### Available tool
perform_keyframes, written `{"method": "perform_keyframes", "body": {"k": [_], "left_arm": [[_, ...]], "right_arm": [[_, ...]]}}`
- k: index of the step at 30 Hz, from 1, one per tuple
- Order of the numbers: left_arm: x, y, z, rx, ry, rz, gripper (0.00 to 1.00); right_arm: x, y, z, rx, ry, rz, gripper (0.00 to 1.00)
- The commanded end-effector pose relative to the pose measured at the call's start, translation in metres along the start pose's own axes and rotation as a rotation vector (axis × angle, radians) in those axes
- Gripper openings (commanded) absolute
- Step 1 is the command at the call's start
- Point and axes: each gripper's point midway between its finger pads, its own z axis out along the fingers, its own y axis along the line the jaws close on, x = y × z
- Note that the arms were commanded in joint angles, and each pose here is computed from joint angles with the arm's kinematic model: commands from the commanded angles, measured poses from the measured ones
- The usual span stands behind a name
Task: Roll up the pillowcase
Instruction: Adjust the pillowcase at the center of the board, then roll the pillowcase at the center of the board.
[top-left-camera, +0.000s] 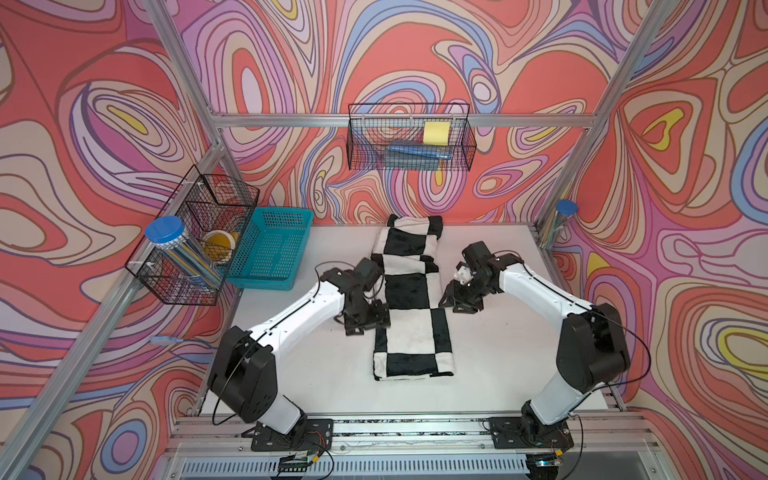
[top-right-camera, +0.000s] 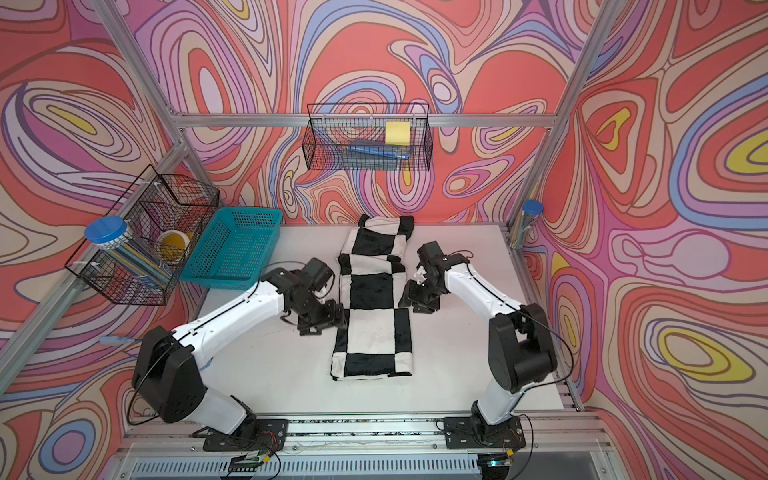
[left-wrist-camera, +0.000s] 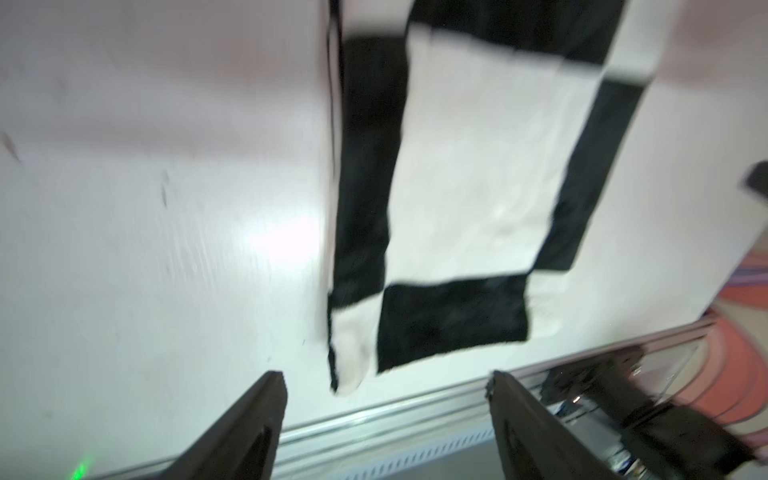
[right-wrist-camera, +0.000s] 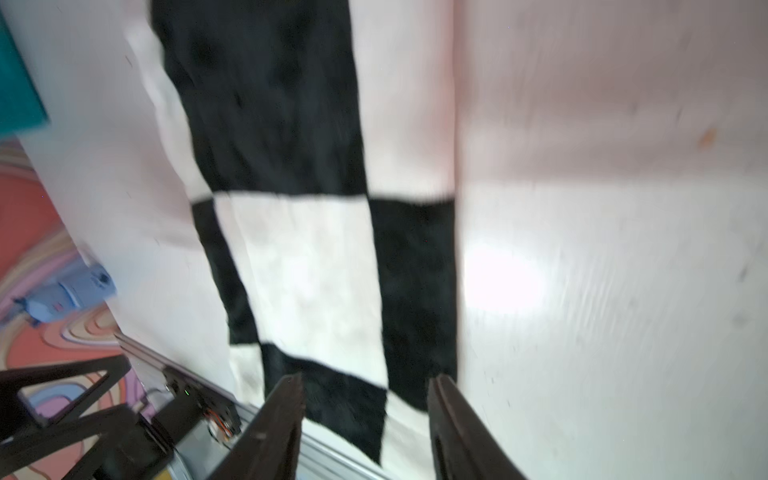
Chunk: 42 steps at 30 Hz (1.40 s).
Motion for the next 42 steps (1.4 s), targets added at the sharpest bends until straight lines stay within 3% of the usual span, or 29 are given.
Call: {"method": "perform_keyframes", "body": {"k": [1,7,11,18,21,32,37,42], "left_arm": [[0.040,0.029,0.021,-0.038,0.044,-0.082,0.82],[0.046,0.045,0.039,0.006,-0.015,-0.098,0.84],[0.038,0.032,0.051,0.047,-0.011,-0.096,0.83],[0.032,0.020,0.043,0.150,-0.085,-0.094,0.82],[0.038,0.016,0.050,0.198,-0.055,-0.117,0.74],[0.030,0.017,0.079,0.196,-0.041,-0.164,0.64],[0.034,0.021,0.095,0.174,0.003,-0.196,0.53],[0.039,0.024,0.100,0.178,0.018,-0.216,0.34]], "right_arm": [[0.056,-0.016,0.010,0.027,0.082,0.035,0.54],[0.097,-0.036,0.030,0.042,0.142,0.038,0.58],[0.097,-0.039,0.036,0.041,0.125,0.033,0.60],[0.103,-0.033,0.040,-0.014,0.129,0.045,0.61],[0.107,-0.034,0.045,-0.005,0.146,0.040,0.61],[0.124,-0.038,0.067,0.012,0.221,0.050,0.49],[0.121,-0.038,0.071,0.018,0.215,0.056,0.43],[0.117,-0.035,0.071,0.006,0.204,0.054,0.34]]}}
